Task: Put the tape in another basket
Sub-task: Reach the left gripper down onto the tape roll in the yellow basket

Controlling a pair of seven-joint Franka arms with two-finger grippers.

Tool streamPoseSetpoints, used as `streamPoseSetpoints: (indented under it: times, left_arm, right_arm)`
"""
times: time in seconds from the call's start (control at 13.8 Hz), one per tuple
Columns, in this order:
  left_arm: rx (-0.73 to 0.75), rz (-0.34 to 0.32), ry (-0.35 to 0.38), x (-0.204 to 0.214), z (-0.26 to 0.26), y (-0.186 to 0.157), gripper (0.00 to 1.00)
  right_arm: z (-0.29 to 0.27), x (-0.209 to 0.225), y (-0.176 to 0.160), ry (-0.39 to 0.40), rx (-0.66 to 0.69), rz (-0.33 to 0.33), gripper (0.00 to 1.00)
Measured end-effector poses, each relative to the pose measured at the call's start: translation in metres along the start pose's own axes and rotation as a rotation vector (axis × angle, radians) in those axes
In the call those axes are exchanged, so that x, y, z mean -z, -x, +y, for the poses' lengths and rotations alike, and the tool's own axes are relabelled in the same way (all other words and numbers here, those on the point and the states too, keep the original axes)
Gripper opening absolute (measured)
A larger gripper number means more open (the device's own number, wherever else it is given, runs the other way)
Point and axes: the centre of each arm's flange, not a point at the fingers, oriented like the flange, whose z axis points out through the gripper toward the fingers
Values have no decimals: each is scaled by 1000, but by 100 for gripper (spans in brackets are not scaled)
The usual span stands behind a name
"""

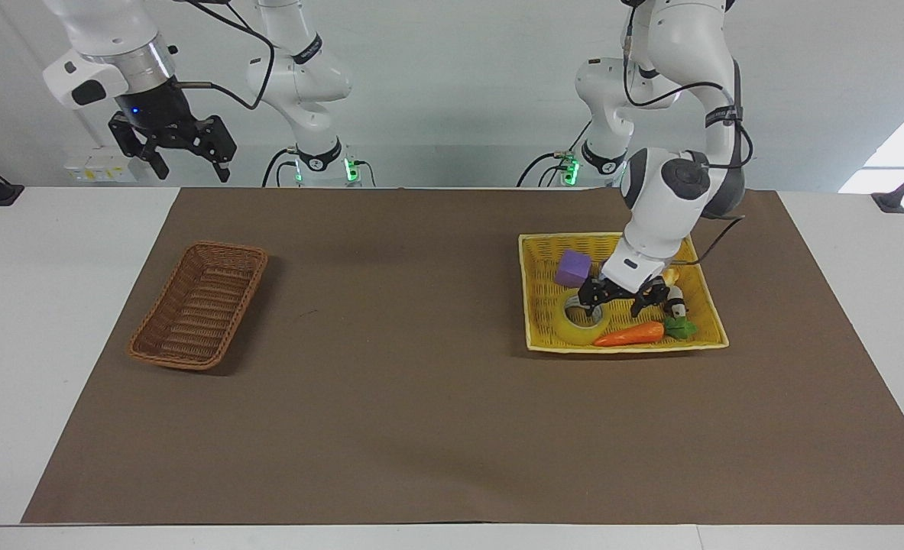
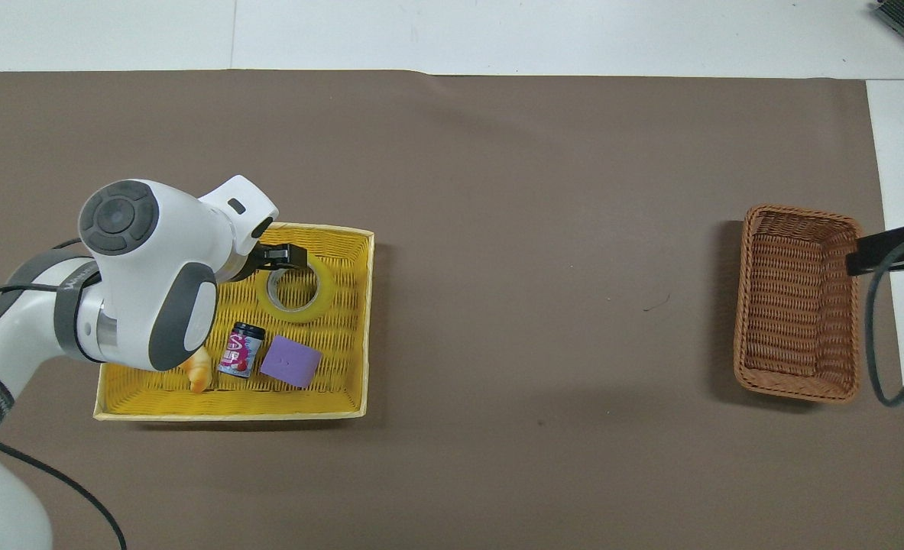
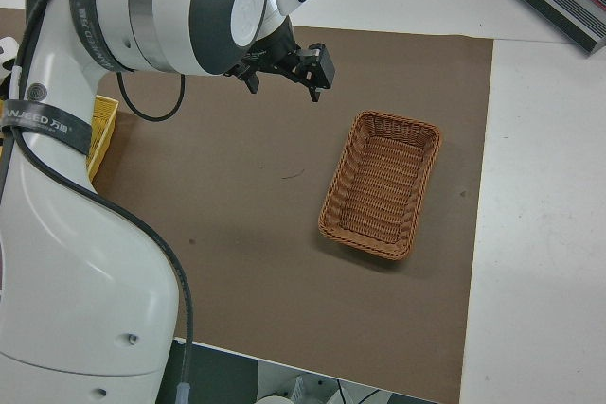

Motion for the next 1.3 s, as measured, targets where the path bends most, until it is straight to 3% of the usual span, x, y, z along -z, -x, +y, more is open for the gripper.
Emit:
streamPoseSetpoints:
  times: [0.22, 0.29, 0.36, 0.51, 0.72, 0.87, 1.3]
  left_arm:
    - [1, -7, -2, -3, -1, 1, 94]
    - [1, -12, -3, -5, -2, 3, 85]
    - [2, -19, -5, -8, -3, 6, 85]
    - [3, -34, -10, -13, -5, 12, 71]
    - [3, -48, -14, -16, -7, 21, 67]
    - [5, -53, -16, -17, -9, 25, 42]
    - [7, -77, -22, -28, -11, 34, 39]
  right_arm:
    - [0, -7, 0, 0, 0, -9, 100]
    - [0, -8, 1, 0, 1, -11, 100]
    - [0, -9, 2, 0, 1, -12, 100]
    - [0, -8, 3, -1, 1, -12, 100]
    - [0, -9, 3, -1, 1, -13, 100]
    - [-1, -9, 3, -1, 2, -14, 100]
    - [-2, -10, 3, 0, 5, -16, 100]
